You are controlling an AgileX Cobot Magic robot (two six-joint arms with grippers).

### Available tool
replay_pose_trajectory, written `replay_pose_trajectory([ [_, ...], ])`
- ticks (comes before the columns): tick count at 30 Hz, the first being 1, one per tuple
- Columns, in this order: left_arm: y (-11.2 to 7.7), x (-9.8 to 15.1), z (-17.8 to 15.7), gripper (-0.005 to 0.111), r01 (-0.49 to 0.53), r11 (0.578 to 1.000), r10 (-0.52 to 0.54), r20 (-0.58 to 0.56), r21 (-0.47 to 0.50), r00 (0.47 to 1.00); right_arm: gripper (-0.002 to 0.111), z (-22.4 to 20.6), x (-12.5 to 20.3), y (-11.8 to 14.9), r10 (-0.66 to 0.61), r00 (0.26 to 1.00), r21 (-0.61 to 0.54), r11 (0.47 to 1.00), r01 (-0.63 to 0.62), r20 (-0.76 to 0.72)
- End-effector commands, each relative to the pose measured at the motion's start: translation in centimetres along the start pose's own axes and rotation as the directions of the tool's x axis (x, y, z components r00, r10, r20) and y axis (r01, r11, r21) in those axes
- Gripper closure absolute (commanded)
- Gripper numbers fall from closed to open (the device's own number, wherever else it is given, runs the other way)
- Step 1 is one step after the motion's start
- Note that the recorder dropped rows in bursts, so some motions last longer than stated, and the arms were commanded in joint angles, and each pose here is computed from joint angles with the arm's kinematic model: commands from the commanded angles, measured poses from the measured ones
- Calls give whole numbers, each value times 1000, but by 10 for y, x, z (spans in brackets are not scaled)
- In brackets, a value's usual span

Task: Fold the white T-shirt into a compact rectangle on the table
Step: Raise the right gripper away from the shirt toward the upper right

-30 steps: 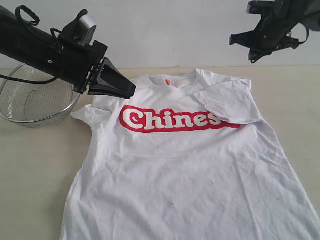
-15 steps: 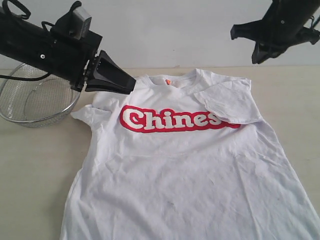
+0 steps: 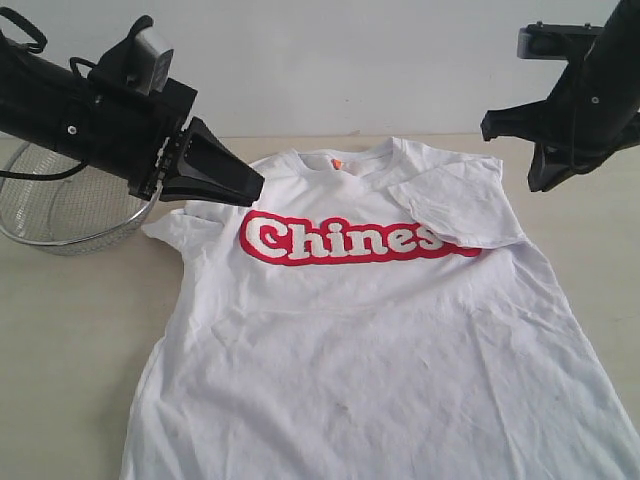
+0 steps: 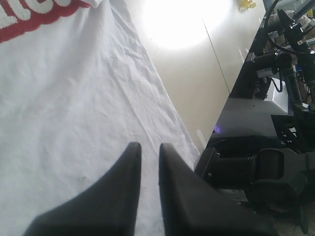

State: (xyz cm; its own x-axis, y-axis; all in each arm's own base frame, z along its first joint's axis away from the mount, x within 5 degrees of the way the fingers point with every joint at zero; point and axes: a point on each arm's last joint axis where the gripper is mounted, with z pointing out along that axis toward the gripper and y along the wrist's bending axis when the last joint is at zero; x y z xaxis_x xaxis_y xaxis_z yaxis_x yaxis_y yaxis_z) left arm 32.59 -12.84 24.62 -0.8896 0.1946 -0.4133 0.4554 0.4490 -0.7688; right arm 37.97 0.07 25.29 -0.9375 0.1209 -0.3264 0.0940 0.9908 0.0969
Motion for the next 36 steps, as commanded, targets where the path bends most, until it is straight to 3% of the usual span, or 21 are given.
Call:
replay_pose_trajectory([
  [1,0,1,-1,94,0,1000,1,7,-10,1000,108,-6,-5,-2,-6,998,1,1000,6,67],
  [16,0,0,-1,94,-3,1000,3,9,-13,1000,108,-8,-20,-1,-5,973,-8,1000,7,233],
  [36,0,0,-1,94,7,1000,-6,13,-9,1000,108,-10,-24,-1,-4,961,-11,1000,8,278],
])
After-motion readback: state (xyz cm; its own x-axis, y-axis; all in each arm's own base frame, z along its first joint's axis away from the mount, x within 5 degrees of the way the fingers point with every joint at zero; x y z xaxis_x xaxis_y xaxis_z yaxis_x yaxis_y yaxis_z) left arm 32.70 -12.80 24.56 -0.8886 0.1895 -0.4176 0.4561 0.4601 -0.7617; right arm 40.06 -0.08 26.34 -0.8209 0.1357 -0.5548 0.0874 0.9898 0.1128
